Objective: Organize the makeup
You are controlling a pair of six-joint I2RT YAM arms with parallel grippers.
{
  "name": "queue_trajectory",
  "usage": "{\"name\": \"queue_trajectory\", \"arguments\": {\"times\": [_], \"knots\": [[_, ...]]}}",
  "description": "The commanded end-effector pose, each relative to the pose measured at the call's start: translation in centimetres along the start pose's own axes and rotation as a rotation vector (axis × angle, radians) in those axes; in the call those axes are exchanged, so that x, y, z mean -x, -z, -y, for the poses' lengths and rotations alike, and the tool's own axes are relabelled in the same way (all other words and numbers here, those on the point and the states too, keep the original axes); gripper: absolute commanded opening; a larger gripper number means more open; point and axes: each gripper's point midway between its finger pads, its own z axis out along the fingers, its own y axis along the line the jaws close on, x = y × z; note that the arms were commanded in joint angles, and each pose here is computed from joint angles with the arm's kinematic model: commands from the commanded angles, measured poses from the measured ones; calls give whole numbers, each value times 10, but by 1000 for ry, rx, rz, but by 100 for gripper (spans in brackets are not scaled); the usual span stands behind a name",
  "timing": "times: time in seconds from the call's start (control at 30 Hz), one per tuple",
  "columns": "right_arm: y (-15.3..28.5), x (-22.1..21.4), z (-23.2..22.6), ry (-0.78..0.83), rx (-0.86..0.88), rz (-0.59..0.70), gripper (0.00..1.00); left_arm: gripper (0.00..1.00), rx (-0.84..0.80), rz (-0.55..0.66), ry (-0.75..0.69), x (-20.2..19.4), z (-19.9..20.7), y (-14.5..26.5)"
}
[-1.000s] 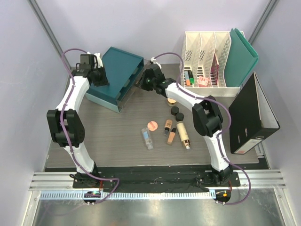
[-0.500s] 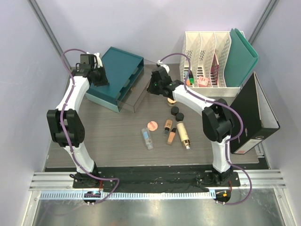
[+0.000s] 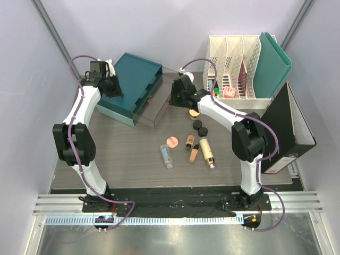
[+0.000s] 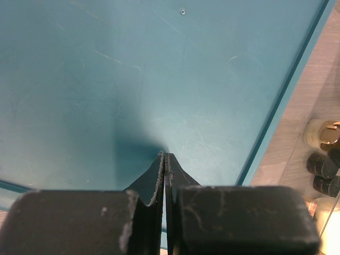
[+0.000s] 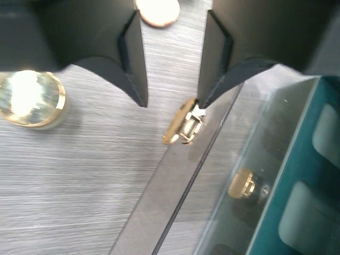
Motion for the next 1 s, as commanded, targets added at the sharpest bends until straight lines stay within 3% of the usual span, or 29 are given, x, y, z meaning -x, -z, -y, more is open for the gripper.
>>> {"name": "queue_trajectory", "arguments": {"times": [0.0,0.2,0.53,0.97], "knots": [[47,42,8,88,-20,85,49,0,26,-124,29,-35,-8,-1],[80,20,48,223,-150,-12,62,0,8,-119,38,-34,-4,3],[131,-83,120,275,-269,-297,77,1,-20,-162,42,-50,-3,-4],[133,-169,154,189,-320,-530,73,3,-68,-201,45,-62,3,-9]]}}
